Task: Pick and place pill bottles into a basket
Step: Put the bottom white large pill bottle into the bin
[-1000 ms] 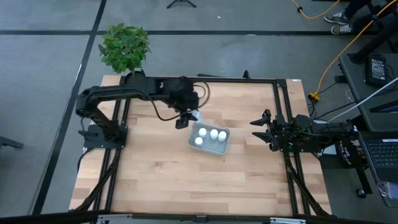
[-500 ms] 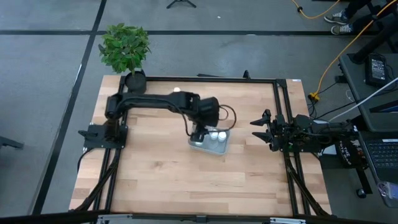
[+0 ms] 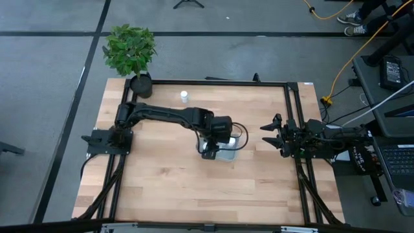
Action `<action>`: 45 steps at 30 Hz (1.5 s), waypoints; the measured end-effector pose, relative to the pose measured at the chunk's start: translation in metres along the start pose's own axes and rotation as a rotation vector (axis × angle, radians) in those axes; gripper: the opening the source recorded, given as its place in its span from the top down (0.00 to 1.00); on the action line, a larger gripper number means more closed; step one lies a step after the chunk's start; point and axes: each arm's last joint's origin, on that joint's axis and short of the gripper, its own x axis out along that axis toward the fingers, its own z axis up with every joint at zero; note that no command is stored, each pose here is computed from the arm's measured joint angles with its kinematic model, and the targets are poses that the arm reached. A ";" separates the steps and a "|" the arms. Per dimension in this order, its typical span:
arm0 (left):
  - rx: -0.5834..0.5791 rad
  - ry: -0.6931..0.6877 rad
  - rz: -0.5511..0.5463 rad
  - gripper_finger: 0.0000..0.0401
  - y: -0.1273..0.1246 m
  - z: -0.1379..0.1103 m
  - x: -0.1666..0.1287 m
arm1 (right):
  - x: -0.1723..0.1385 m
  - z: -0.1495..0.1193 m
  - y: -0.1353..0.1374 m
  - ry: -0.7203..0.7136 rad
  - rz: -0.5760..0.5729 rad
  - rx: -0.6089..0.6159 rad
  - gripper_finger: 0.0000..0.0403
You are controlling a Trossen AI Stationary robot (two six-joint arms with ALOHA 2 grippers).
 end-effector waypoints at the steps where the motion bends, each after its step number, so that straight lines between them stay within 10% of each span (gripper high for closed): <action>1: -0.006 0.008 0.004 0.58 0.000 0.000 0.002 | 0.000 0.000 0.000 0.000 0.000 0.000 0.39; 18: -0.034 0.161 0.004 0.58 0.008 -0.012 0.067 | 0.000 0.000 0.000 0.000 0.000 0.000 0.39; 45: -0.074 0.191 -0.034 0.40 0.007 -0.014 0.064 | 0.000 0.000 0.000 0.000 0.000 0.000 0.39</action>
